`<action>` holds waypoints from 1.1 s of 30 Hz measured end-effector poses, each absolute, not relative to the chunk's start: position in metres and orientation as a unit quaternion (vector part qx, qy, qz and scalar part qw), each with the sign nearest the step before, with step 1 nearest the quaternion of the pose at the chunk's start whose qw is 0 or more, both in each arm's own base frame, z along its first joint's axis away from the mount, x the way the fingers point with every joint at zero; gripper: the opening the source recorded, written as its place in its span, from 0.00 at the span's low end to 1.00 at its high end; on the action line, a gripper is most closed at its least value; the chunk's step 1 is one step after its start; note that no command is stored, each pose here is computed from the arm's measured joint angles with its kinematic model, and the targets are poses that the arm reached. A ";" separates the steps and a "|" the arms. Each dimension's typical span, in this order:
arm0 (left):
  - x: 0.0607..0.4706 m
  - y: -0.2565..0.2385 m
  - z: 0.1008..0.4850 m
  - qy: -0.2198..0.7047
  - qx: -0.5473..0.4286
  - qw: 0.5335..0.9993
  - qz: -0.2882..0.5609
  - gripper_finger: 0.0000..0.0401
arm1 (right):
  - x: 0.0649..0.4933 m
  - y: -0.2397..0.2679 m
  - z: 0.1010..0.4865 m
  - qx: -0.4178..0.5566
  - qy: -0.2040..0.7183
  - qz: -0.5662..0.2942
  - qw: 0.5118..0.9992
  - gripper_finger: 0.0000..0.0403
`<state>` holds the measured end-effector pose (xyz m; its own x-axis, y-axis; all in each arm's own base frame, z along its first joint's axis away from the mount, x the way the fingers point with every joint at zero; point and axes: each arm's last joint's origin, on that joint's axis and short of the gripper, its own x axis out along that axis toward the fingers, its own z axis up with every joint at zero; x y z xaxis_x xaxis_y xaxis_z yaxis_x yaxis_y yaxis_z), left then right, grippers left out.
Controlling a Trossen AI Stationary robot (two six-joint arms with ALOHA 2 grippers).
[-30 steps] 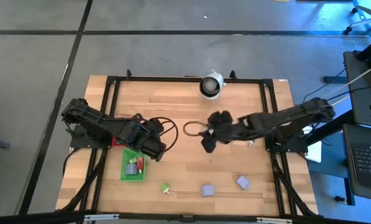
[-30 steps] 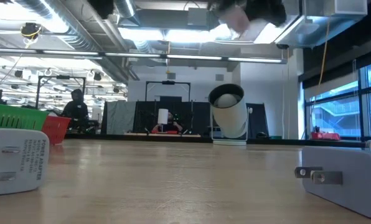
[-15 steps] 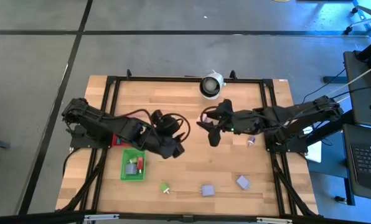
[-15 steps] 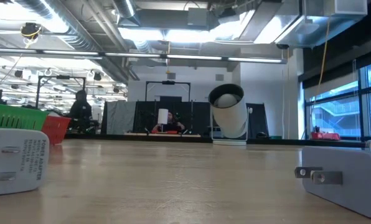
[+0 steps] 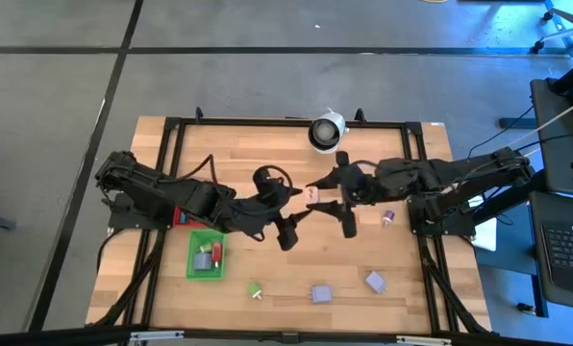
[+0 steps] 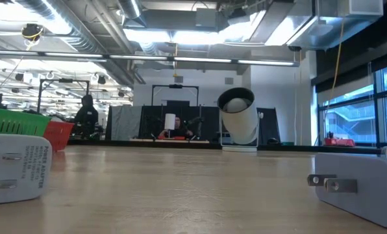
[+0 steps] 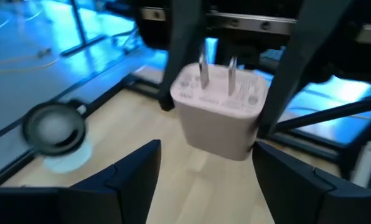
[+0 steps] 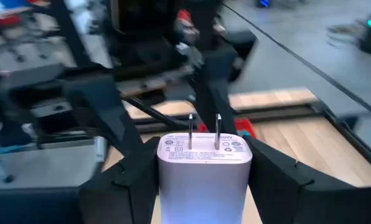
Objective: Pick & Place Office items
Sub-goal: Put the white charger adapter into the green bin
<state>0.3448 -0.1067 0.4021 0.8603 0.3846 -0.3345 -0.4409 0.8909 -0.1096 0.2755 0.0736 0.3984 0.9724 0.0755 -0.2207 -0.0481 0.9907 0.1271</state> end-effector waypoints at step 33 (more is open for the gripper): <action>0.355 -0.103 0.425 0.084 0.012 0.988 0.133 0.50 | 0.275 0.065 0.419 0.030 0.023 0.098 0.994 0.53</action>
<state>0.3555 -0.1027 0.4245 0.9508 0.2639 -0.1621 -0.2600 0.9646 0.0449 0.2751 0.0648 0.4191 0.9797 0.1964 -0.0397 -0.1936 0.9789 0.0648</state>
